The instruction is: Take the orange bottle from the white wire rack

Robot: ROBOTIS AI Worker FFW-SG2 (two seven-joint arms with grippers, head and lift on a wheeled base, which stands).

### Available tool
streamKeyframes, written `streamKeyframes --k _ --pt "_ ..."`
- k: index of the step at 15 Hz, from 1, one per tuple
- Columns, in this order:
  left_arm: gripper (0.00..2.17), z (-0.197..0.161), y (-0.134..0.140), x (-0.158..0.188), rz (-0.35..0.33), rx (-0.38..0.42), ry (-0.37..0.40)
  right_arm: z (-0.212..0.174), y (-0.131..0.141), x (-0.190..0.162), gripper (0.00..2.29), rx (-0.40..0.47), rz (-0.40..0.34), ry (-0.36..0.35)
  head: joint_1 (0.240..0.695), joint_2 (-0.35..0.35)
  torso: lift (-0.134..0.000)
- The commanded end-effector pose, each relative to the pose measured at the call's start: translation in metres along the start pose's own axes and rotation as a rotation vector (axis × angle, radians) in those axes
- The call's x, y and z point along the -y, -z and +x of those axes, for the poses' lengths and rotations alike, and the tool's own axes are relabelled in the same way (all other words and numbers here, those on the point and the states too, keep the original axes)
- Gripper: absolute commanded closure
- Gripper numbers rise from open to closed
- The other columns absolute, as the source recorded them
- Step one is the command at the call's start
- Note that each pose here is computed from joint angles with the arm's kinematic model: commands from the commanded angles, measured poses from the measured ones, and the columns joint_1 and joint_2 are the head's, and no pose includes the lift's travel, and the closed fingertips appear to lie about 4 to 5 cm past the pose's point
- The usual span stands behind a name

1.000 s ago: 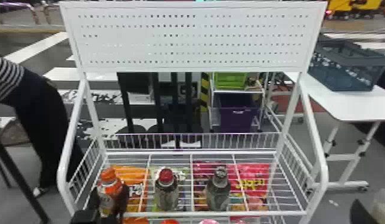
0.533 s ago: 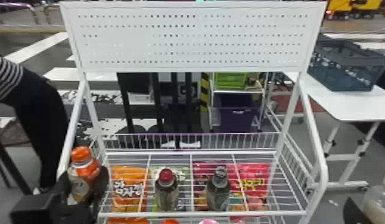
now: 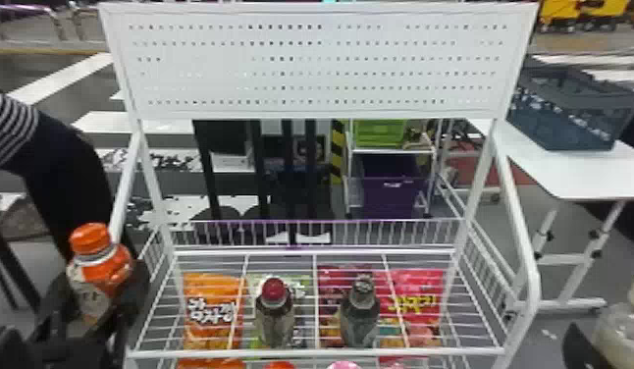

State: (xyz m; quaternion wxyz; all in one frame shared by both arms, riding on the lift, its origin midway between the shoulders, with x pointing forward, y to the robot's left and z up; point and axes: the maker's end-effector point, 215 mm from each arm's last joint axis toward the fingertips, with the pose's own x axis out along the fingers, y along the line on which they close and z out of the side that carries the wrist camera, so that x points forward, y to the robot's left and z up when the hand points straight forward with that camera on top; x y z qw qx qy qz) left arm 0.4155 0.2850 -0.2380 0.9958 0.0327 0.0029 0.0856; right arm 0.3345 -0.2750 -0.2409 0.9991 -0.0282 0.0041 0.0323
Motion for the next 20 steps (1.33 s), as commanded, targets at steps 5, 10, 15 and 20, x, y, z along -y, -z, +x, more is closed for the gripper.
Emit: streamKeyframes --k 5,10,15,20 --pt "2.15 0.001 0.007 -0.004 0.002 -0.012 -0.007 -0.003 -0.001 -0.001 1.07 -0.002 0.003 -0.001 0.499 0.0 0.0" --pt "2.15 0.0 0.004 -0.005 0.0 -0.008 -0.013 -0.006 -0.005 -0.002 1.07 0.006 0.002 -0.007 0.499 0.0 0.0" --pt "2.15 0.0 0.005 -0.004 0.0 -0.01 -0.012 -0.009 -0.007 -0.003 1.07 0.014 0.001 -0.008 0.499 0.0 0.0" --pt "2.15 0.001 0.006 -0.006 0.002 -0.009 -0.017 -0.01 -0.011 -0.003 1.07 0.026 0.001 -0.008 0.499 0.0 0.0"
